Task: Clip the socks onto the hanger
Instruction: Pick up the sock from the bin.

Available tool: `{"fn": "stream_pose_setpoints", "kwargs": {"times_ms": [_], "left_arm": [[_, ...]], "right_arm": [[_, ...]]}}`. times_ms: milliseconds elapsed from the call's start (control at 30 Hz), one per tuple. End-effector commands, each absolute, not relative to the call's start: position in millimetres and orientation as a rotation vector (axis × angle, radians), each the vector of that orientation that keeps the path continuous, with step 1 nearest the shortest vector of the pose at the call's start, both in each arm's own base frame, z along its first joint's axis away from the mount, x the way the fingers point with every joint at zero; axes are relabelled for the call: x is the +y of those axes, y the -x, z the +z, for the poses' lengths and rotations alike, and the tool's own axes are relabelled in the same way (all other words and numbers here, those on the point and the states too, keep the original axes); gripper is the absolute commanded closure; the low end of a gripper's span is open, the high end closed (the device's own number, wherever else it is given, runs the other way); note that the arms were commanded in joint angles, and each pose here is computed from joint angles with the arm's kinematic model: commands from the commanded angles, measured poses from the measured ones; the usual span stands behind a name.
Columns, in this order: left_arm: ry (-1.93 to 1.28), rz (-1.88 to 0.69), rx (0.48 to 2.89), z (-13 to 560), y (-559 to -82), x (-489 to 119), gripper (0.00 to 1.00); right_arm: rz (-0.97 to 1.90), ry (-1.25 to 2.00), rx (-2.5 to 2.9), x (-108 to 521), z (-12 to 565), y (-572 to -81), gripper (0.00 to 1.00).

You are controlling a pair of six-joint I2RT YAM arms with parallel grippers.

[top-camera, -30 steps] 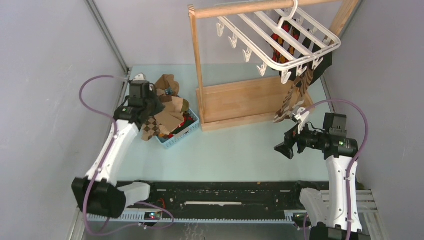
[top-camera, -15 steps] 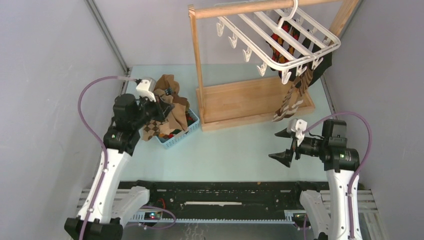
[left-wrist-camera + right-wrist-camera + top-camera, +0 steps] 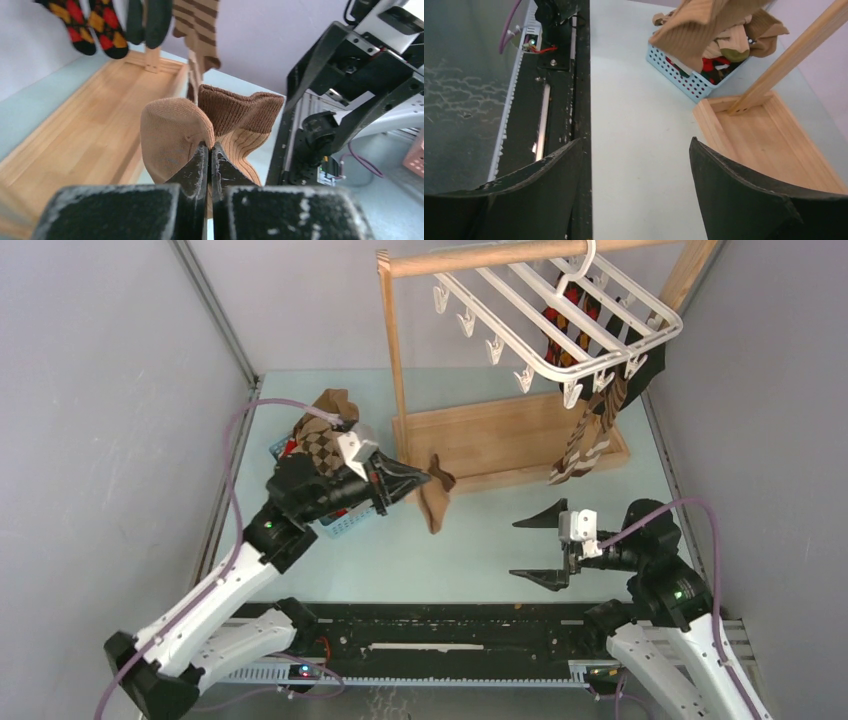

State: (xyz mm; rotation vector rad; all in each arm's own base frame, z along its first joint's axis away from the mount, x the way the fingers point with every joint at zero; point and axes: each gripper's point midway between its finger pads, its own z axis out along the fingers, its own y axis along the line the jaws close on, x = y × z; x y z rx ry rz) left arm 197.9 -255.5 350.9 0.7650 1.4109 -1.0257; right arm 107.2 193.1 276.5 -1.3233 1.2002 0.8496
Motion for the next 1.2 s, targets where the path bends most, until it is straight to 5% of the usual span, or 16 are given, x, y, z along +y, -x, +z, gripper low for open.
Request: {"fn": "stream_pose_setpoints", "kwargs": {"times_ms": [0, 267, 833, 1000, 1167], "left_arm": [[-0.733, -1.109, 1.321, 359.8, -196.2, -287.4, 1.0], [-0.692, -1.182, 1.318, 352.7, -198.0, -318.4, 1.0], [-0.699, -1.249, 1.323, 353.3, -196.5, -346.3, 1.0], [-0.7, -1.26, 1.32, 355.0, -194.4, -349.8, 1.0], [-0.699, -1.266, 1.318, 354.1, -191.5, -350.9, 1.0]], "right_arm": [[0.868, 1.085, 1.284, 195.5, 293.5, -128.1, 0.16], [0.86, 0.761, 1.372, 176.2, 319.3, -162.5, 0.16], [1.016, 0.651, 1.304, 195.5, 348.0, -173.2, 0.21], [1.026, 0.645, 1.298, 205.4, 349.1, -177.9, 0.27], [1.02, 0.619, 1.306, 209.0, 348.7, -186.4, 0.48]]}}
